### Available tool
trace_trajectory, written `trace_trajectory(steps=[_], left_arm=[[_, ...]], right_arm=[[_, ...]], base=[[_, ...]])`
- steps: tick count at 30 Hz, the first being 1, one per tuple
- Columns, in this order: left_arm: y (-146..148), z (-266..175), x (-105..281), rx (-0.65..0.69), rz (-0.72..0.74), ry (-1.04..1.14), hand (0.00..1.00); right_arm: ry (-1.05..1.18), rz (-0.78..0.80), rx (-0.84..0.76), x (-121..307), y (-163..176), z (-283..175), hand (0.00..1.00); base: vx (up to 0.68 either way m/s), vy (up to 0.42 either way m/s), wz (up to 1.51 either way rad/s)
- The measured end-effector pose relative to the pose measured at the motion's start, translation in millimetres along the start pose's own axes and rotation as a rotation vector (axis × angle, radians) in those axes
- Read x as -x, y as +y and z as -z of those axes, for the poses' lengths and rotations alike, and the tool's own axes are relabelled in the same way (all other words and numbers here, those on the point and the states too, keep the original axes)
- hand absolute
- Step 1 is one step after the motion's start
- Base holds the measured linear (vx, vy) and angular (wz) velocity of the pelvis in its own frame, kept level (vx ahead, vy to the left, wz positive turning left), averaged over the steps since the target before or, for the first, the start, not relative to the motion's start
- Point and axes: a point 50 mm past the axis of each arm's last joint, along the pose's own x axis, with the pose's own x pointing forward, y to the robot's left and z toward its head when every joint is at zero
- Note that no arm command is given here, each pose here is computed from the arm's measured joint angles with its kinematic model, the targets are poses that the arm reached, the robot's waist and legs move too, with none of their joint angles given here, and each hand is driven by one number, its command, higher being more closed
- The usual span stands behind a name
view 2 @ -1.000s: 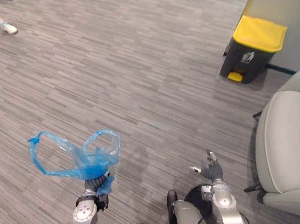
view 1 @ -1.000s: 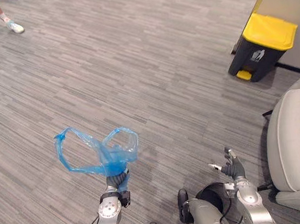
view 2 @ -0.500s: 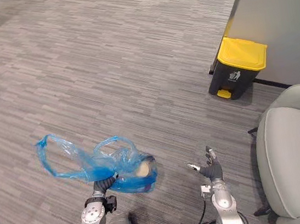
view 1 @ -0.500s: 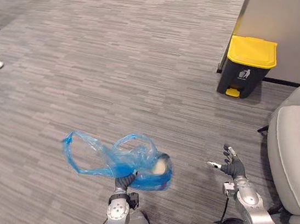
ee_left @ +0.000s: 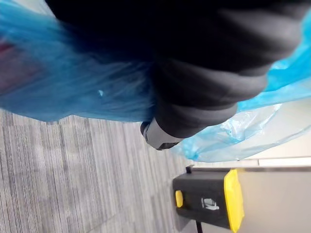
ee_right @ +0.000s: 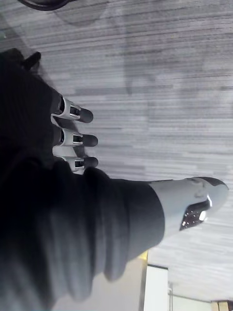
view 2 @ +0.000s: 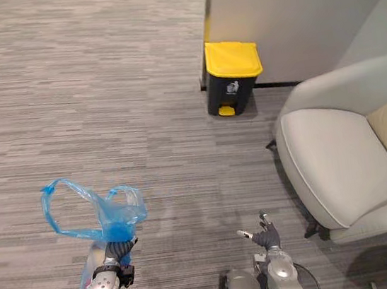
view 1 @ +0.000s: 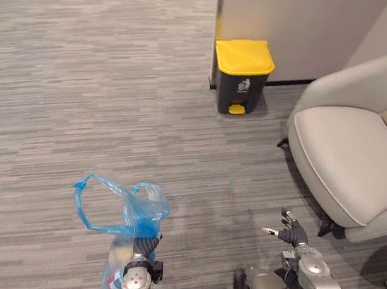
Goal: Gather rubbish on tea table into small bin, then transfer packed bag to large trash can.
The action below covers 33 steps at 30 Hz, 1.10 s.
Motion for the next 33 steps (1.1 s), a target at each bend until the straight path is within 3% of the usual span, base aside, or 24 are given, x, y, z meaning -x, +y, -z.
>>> trace_trajectory(steps=[5,11,18,27,33], left_arm=[[-11,0,-2,0.034,0.018,0.014,1.00],[-28,2,12,0.146,0.021,0.013,1.00],[-33,3,16,0.178,0.022,0.018,1.00],[-15,24,22,0.106,0.006,0.084,1.00],[-11,18,18,0.106,-0.007,0.062,1.00]], right_arm=[[0.007,0.035,0.044,-7,-17,-4,0.00],[-0.073,-0.037,0.030,-2,9,-18,0.00],[-0.119,-0.012,0.033,-3,1,-29,0.00],[-0.085,-0.050,0.082,-13,12,-29,0.00],[-0.080,-0.060,0.093,-11,14,-28,0.00]], base=[[0.43,-0.175,0.02],[0.34,-0.129,-0.46],[0.39,0.231,-0.99],[0.35,0.221,-0.14],[0.37,-0.066,-0.03]])
